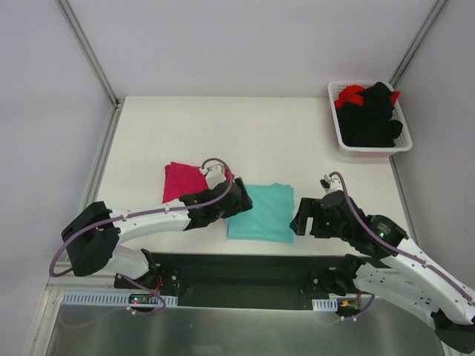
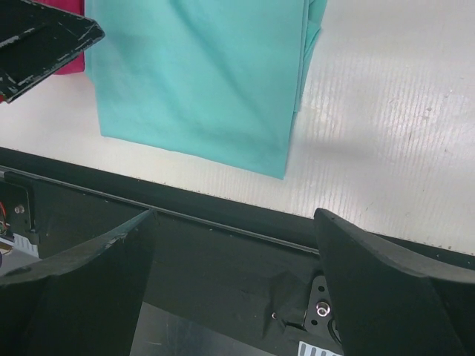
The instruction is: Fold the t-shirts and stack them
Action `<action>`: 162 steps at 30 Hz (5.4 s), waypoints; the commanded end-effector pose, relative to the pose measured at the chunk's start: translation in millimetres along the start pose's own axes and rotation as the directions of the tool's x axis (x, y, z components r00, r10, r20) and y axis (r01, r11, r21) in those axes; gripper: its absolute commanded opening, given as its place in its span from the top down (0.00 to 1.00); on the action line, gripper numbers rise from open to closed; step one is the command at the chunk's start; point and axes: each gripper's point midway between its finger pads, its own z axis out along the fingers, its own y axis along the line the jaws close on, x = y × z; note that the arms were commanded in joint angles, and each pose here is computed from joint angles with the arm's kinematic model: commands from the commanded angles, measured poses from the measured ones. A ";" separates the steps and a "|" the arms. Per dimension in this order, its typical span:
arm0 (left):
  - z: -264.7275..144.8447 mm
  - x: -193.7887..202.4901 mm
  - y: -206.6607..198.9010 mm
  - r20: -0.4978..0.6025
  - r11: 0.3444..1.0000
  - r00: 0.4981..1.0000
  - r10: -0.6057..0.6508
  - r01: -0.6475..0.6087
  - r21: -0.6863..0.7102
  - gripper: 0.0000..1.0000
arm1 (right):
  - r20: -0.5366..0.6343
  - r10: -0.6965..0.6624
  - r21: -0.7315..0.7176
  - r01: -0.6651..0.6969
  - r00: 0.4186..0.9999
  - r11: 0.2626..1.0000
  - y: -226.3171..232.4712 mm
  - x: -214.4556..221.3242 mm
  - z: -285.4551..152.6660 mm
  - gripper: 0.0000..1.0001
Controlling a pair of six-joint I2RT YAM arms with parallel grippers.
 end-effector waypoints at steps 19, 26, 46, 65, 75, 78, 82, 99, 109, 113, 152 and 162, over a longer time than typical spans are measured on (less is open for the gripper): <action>11.9 -49.7 -20.2 -0.037 0.881 0.885 0.464 -0.456 0.125 0.01 | 0.011 0.033 0.019 -0.033 0.999 0.999 -8.2 4.0 -2.5 0.10; 18.0 -44.1 -14.0 -0.106 0.889 0.888 0.447 -0.429 0.161 0.02 | -0.006 0.025 0.017 -0.025 1.000 1.000 -3.6 3.2 -0.5 0.10; 34.6 -17.6 -18.3 -0.186 0.906 0.892 0.411 -0.376 0.196 0.03 | -0.004 0.029 0.025 -0.029 1.000 0.999 -9.5 6.6 -5.1 0.09; 43.4 -13.1 -10.3 -0.200 0.916 0.898 0.393 -0.362 0.173 0.03 | -0.006 0.031 0.034 -0.030 1.000 0.999 -12.1 8.0 -5.7 0.09; 38.6 -17.0 5.8 -0.210 0.925 0.900 0.381 -0.370 0.089 0.03 | -0.009 0.029 0.030 -0.029 1.000 0.999 -11.3 8.5 -5.2 0.09; 37.5 -18.3 7.0 -0.208 0.923 0.900 0.384 -0.375 0.082 0.02 | -0.004 0.031 0.030 -0.031 1.000 0.999 -12.1 8.1 -5.2 0.09; 42.1 -15.3 7.2 -0.226 0.926 0.899 0.376 -0.368 0.078 0.02 | -0.009 0.034 0.027 -0.034 0.999 0.999 -11.0 8.9 -4.6 0.08; 56.8 -2.2 -10.0 -0.249 0.945 0.912 0.326 -0.310 0.102 0.02 | -0.014 0.021 0.051 -0.020 1.000 0.999 -17.3 11.2 -6.9 0.08; 65.1 8.4 4.4 -0.260 0.942 0.906 0.334 -0.331 0.059 0.02 | -0.004 0.023 0.055 -0.022 1.000 0.998 -21.9 12.5 -9.0 0.08; 64.4 14.3 9.0 -0.273 0.944 0.905 0.327 -0.325 0.054 0.02 | -0.004 0.021 0.072 -0.021 1.000 0.997 -24.8 13.1 -6.4 0.07; 41.0 22.2 13.4 -0.261 0.949 0.913 0.314 -0.305 0.076 0.03 | 0.300 0.100 -0.086 -0.077 0.949 0.993 -27.8 13.7 103.7 0.12; 39.5 21.9 10.6 -0.261 0.954 0.918 0.301 -0.289 0.082 0.09 | 0.261 0.092 -0.081 -0.073 0.961 0.994 -24.7 21.2 119.9 0.14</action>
